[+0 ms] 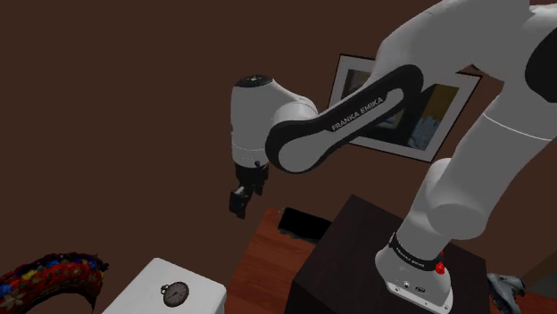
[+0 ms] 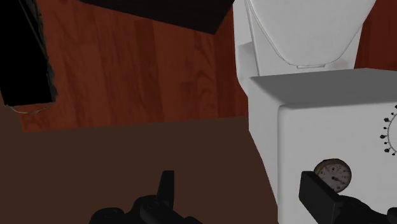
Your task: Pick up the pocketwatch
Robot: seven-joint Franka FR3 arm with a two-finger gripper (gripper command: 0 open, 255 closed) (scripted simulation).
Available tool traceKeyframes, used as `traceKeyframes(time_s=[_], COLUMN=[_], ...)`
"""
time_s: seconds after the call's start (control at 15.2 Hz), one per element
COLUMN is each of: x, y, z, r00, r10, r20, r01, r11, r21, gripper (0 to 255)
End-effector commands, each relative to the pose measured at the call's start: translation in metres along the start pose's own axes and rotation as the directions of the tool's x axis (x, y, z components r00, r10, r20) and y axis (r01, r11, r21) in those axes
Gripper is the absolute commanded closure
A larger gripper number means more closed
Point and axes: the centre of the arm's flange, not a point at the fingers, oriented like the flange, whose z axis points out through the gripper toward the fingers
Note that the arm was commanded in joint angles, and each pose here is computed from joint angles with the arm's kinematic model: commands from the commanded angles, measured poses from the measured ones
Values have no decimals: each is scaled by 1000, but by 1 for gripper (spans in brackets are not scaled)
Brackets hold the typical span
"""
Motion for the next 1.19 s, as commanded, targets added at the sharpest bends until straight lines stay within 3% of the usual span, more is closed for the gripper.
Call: traceKeyframes(time_s=[0.0, 1.12], x=[11, 98], y=[-19, -167], z=[17, 152], r00=[1000, 999], r10=[-4, -40], r20=[-1, -3], r01=[4, 40], r11=[1000, 998], r21=[7, 58], gripper=[0, 0])
